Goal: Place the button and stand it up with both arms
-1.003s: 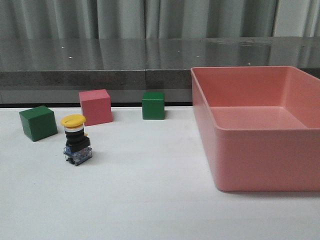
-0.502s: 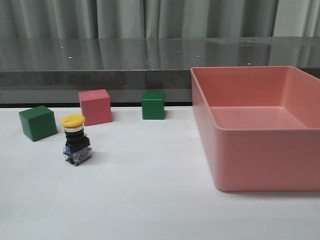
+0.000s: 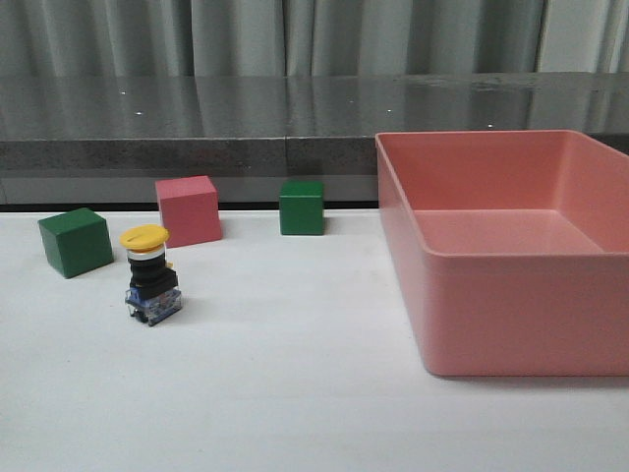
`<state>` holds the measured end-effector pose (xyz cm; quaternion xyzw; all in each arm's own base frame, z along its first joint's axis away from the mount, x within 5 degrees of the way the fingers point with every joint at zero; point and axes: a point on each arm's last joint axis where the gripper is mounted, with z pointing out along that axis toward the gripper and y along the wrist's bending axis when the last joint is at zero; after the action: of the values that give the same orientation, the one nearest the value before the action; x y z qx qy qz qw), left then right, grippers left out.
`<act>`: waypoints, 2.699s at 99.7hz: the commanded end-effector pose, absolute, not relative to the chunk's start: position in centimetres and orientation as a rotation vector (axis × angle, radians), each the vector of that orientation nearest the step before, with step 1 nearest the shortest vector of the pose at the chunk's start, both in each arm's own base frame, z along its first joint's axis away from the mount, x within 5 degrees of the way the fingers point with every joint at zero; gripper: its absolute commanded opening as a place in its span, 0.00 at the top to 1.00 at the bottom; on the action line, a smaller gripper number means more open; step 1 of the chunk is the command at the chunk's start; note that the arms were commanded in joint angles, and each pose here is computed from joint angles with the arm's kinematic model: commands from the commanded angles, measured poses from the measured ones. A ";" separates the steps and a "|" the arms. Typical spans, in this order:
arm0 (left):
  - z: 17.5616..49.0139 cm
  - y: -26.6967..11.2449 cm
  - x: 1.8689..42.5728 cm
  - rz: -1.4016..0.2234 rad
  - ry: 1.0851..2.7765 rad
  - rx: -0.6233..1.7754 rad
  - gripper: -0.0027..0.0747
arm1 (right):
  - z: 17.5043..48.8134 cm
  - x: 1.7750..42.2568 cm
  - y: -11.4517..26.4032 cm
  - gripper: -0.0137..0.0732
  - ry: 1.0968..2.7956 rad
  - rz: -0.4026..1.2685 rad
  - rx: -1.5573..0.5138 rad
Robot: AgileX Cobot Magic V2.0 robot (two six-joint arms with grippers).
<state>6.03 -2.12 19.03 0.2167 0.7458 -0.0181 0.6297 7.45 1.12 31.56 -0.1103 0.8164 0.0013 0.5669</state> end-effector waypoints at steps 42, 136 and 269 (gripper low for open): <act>19.9 -0.7 5.5 0.200 1.452 0.385 0.99 | 32.9 7.7 1.0 0.91 1.830 -0.015 -0.235; 19.9 -0.2 5.5 0.227 1.477 0.275 0.99 | 32.9 7.7 1.0 0.91 1.836 -0.014 -0.236; 19.9 -0.2 5.5 0.227 1.477 0.275 0.99 | 20.8 5.4 0.7 0.91 1.487 0.071 -0.120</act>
<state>5.60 -0.19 20.63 0.1327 0.6917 0.1067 0.7018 5.61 0.74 19.50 -0.0580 0.7189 0.0329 0.6919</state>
